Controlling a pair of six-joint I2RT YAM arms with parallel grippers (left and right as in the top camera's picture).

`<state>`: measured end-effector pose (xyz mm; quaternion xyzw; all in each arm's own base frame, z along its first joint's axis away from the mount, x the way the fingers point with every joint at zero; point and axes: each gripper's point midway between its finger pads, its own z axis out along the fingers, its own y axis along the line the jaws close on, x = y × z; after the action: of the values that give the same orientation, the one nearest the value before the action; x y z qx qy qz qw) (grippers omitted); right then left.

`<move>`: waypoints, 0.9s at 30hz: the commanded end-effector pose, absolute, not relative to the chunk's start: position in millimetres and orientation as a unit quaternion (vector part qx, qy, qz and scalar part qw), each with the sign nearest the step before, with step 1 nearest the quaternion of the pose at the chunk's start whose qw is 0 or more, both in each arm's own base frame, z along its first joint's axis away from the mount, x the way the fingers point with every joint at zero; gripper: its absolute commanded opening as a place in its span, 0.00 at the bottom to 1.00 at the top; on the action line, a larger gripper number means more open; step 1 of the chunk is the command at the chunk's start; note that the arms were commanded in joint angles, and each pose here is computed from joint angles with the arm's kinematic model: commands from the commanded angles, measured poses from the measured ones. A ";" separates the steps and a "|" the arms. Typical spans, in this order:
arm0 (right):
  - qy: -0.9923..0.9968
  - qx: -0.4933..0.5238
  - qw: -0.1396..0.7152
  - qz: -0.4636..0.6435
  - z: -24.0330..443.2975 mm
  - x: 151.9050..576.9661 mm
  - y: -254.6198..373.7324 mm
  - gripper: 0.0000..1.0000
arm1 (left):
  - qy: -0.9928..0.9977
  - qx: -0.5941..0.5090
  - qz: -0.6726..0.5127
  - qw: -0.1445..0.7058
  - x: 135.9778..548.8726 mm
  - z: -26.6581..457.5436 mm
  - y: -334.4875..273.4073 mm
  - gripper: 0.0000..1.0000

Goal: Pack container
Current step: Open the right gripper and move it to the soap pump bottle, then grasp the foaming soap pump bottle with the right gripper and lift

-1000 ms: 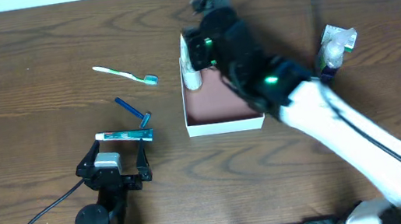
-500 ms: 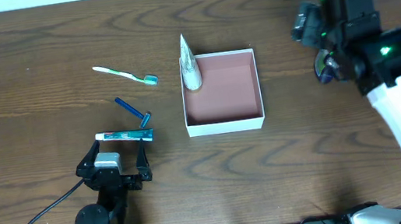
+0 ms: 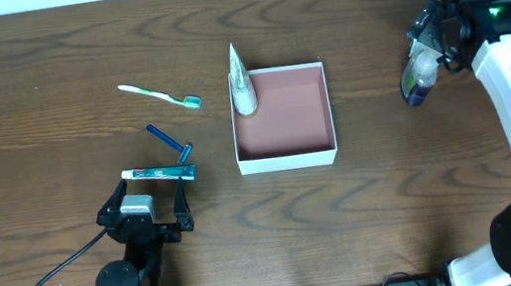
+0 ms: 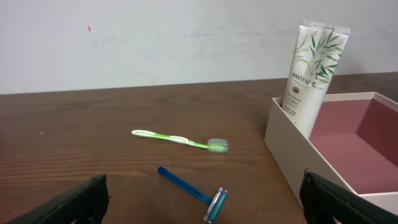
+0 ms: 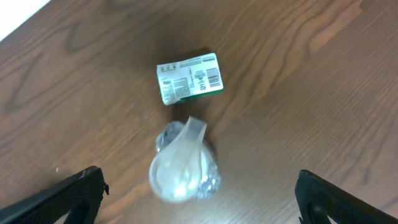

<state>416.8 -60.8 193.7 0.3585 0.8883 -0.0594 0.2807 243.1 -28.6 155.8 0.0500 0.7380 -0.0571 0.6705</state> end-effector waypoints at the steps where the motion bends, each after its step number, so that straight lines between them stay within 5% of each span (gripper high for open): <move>1: 0.890 0.362 0.274 -0.053 183.7 422.2 -62.1 0.98 | 0.753 0.057 -0.056 0.653 242.3 140.1 -30.0 0.98; 12: 0.902 0.356 0.243 -0.039 140.6 442.6 -54.8 0.88 | 0.753 0.057 -0.056 0.653 242.3 140.1 -30.1 0.98; 27: 0.908 0.344 0.239 -0.031 132.8 448.2 -50.2 0.30 | 0.753 0.057 -0.056 0.653 242.3 140.1 -30.0 0.98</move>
<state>448.8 -49.7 133.8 0.3450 0.9067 -0.0312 0.2408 243.0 -28.6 155.8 0.0500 0.7380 -0.0571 0.6705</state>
